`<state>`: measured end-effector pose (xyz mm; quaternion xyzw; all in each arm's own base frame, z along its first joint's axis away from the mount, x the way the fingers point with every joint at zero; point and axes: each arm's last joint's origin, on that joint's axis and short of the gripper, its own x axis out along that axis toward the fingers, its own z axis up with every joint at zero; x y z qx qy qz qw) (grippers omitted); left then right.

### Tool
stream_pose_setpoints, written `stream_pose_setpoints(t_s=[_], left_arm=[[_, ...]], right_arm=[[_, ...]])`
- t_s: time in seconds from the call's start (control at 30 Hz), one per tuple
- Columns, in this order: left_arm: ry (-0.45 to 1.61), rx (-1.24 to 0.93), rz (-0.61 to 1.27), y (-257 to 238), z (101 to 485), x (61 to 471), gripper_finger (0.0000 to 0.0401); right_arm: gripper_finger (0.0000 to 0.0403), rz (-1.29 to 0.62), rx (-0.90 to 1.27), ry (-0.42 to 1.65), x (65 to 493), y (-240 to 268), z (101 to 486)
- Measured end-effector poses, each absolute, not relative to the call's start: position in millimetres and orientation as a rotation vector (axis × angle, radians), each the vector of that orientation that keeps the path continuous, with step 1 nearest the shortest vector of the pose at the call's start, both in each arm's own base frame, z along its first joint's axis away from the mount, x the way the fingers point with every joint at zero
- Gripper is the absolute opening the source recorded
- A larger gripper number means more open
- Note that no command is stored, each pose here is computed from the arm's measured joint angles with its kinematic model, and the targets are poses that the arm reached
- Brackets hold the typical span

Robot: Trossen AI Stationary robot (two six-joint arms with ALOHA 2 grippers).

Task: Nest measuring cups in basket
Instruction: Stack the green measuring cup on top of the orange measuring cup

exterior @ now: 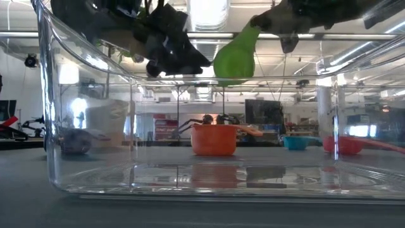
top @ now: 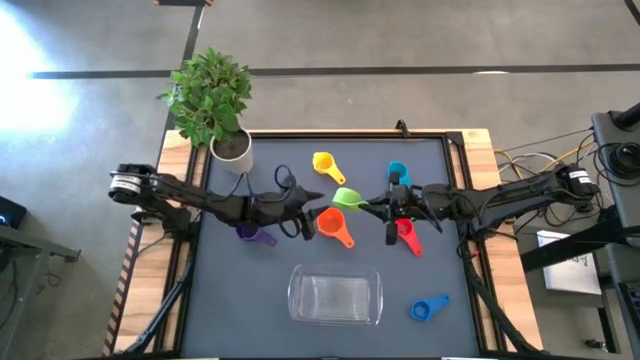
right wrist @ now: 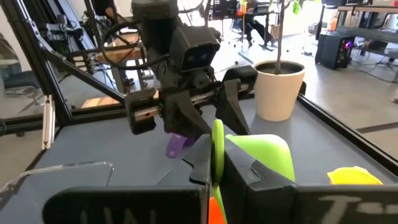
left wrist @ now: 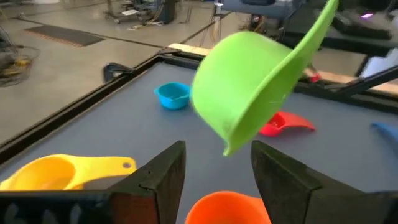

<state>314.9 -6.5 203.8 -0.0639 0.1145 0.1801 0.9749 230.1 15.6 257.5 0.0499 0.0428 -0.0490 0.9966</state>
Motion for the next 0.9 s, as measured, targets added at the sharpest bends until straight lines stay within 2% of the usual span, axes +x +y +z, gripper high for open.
stream_pose_setpoints(t_s=[0.4,0.57,0.7,0.77,0.87,0.9], left_arm=[[0.212,-0.137,0.353,-8.8,196.6,345.2,0.0216],[0.242,-0.146,0.446,-3.7,189.2,362.2,0.0211],[0.248,-0.141,0.502,-0.8,185.1,372.1,0.0165],[0.265,-0.132,0.503,-0.9,184.9,375.4,0.0121],[0.302,-0.119,0.530,-0.5,186.7,378.4,0.0033],[0.308,-0.119,0.540,0.0,189.1,379.2,0.0019]], right_arm=[[0.0008,-0.097,0.099,0.067,230.3,15.7,259.3],[0.0008,-0.096,0.098,0.067,230.3,15.7,259.3],[0.0008,-0.096,0.094,0.068,230.3,15.7,259.2],[0.0008,-0.096,0.092,0.069,230.3,15.7,259.2],[0.0008,-0.092,0.089,0.080,230.4,15.9,258.0],[0.0009,-0.089,0.088,0.089,230.4,16.0,257.0]])
